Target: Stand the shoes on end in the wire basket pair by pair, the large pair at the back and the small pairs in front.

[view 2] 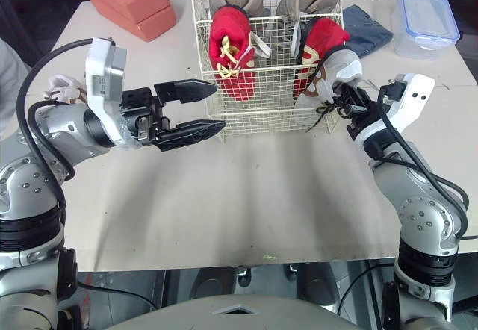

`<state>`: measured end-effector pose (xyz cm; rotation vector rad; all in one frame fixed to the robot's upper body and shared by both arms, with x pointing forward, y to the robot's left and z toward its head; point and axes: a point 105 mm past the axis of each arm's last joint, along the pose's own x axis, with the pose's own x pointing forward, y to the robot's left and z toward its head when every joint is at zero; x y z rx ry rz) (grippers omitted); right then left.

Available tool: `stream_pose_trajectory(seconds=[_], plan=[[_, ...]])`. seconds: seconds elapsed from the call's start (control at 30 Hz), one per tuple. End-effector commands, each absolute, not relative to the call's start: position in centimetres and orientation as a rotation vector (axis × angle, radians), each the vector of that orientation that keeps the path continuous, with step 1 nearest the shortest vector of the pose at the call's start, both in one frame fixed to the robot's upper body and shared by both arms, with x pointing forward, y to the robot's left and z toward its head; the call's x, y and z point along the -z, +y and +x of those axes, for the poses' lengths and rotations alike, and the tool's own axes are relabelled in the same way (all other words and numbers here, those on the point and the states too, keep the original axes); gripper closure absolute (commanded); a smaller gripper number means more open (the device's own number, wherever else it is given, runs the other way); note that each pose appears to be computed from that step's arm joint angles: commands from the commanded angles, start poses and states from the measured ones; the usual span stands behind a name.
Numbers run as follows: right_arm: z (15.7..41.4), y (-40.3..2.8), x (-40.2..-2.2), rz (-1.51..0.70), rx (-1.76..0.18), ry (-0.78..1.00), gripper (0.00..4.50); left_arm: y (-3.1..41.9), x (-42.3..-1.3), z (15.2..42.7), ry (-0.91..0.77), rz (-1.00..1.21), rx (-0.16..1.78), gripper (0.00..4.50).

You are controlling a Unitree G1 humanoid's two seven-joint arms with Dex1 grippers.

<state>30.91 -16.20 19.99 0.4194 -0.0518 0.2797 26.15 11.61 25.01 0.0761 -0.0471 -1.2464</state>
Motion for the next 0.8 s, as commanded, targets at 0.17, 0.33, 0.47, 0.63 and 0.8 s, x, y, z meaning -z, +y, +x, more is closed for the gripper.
stream_pose_trajectory(seconds=[0.17,0.33,0.47,0.63,0.8], plan=[[30.3,-17.3,-21.0,0.341,-0.363,-0.071,0.43,11.4,-26.1,25.7,-0.103,0.132,1.262,0.0],[28.7,-17.9,-21.5,0.256,-0.523,-0.047,0.08,11.7,-26.1,25.9,-0.115,0.151,1.24,0.0],[26.0,-16.9,-20.7,0.164,-0.742,0.039,0.08,12.6,-26.1,26.2,-0.112,0.158,1.199,0.0],[23.4,-13.8,-20.8,-0.021,-0.983,-0.038,0.08,16.0,-26.3,27.5,-0.124,0.145,1.037,0.0],[22.7,-10.7,-21.3,-0.103,-1.093,-0.211,0.08,20.5,-26.2,29.4,-0.158,0.138,0.818,0.0]])
